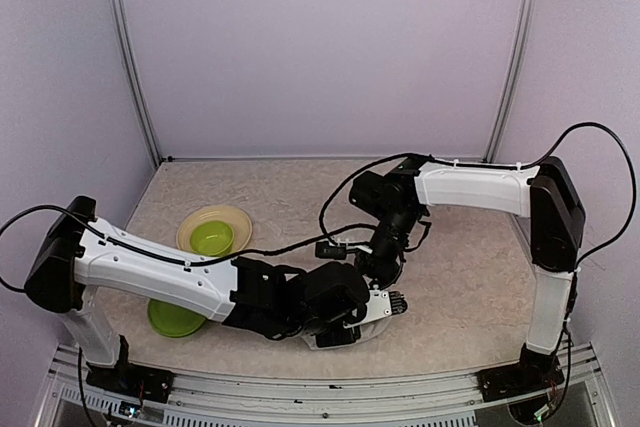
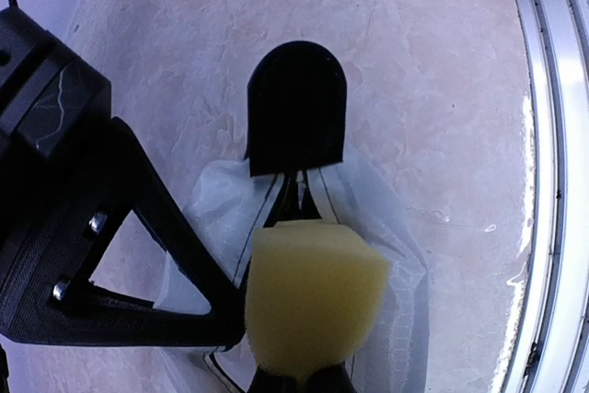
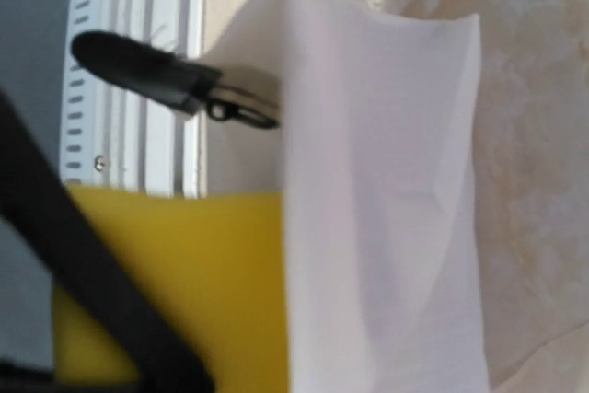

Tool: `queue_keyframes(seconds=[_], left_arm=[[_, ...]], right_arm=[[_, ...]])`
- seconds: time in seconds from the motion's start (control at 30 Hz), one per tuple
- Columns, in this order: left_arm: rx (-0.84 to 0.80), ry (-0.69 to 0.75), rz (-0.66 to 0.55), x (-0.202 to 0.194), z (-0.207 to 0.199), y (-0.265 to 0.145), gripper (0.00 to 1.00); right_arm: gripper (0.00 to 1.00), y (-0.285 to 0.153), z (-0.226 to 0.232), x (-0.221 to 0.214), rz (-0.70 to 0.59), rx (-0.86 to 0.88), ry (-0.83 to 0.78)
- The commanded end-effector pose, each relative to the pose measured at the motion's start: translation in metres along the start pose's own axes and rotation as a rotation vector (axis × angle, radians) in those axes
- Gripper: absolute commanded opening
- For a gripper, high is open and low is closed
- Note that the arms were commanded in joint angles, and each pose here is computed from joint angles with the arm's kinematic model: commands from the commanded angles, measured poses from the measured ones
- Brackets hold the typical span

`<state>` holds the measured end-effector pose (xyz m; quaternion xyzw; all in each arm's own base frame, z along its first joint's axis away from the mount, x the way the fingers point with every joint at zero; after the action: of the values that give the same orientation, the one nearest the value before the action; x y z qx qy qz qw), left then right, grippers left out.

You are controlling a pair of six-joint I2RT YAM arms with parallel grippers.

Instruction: Sort the hair-cutting tools

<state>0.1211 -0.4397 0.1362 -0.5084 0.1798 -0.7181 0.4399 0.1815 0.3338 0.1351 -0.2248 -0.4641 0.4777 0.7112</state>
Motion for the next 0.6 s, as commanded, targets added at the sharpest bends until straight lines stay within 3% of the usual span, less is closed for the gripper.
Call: queue_keyframes(seconds=[0.0, 0.3, 0.57], left_arm=[[-0.041, -0.083, -0.03, 0.018, -0.005, 0.003, 0.0], [0.078, -0.136, 0.119, -0.014, 0.013, 0.038, 0.0], [0.165, -0.22, 0.166, -0.022, 0.027, 0.029, 0.0]], right_arm=[[0.0, -0.008, 0.009, 0.016, -0.065, 0.042, -0.006], [0.0, -0.009, 0.017, 0.016, -0.081, 0.078, -0.014], [0.0, -0.008, 0.016, 0.012, -0.072, 0.074, 0.0]])
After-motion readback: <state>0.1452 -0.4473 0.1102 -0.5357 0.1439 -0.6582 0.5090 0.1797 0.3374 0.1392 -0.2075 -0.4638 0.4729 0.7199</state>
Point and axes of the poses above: each gripper's point midway between its finger pads, its own y axis out along the fingers, its own z axis along the line the jaws close on, x = y × z, the point moved 3 cm from there along -y, back along the fingers, and after that the axes turned 4 degrees about -y, right-handed, at the moved point
